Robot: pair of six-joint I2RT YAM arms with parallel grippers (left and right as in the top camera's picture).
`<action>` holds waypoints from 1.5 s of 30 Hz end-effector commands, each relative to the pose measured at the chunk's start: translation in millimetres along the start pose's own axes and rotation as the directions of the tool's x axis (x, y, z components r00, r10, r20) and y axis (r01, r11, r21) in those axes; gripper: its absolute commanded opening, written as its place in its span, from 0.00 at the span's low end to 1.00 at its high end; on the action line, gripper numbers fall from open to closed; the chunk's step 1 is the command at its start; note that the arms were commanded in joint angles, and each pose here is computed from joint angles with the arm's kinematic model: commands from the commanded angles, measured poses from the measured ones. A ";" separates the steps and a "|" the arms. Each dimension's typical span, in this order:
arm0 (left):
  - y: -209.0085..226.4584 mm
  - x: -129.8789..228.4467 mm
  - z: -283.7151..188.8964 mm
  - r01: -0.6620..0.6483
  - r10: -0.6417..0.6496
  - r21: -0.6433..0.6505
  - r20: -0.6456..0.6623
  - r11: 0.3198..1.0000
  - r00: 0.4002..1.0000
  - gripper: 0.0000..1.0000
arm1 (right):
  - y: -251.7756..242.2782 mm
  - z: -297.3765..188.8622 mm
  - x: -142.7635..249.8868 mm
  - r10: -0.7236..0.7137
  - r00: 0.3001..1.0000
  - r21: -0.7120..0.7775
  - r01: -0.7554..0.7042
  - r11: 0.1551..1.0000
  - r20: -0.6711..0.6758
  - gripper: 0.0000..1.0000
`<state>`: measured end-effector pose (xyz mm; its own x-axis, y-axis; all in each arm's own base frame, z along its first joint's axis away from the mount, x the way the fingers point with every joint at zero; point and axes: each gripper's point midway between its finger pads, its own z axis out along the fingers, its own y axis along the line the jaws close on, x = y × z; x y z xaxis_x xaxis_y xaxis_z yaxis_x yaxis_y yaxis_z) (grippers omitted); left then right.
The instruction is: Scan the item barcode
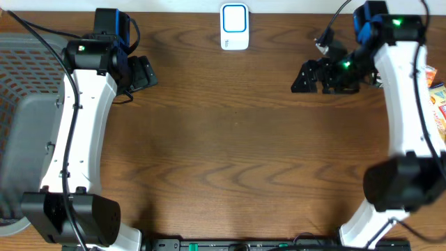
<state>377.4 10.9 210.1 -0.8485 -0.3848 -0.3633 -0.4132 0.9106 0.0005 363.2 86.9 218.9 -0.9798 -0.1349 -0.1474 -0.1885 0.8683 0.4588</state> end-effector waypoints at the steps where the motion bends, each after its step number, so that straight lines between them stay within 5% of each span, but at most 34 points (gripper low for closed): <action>1: 3.4 -1.2 1.2 0.000 0.000 -0.018 0.002 1.000 1.000 0.98 | 22.3 -24.7 24.7 -0.076 0.996 0.046 0.074 0.996 0.055 0.99; 17: 3.4 -1.2 1.2 0.000 0.000 -0.018 0.002 1.000 1.000 0.98 | 32.2 -49.4 139.0 -0.111 0.960 0.173 0.067 0.983 0.257 0.99; 45: 3.4 -1.2 1.2 0.000 0.000 -0.018 0.002 1.000 1.000 0.98 | 44.1 -60.4 149.1 -0.029 0.946 0.120 -0.010 0.993 0.322 0.99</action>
<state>377.4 10.9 210.1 -0.8485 -0.3848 -0.3633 -0.4132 0.9106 0.0005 206.3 74.8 271.1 -0.8954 -0.0127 -0.4452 -0.1808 0.9239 0.3373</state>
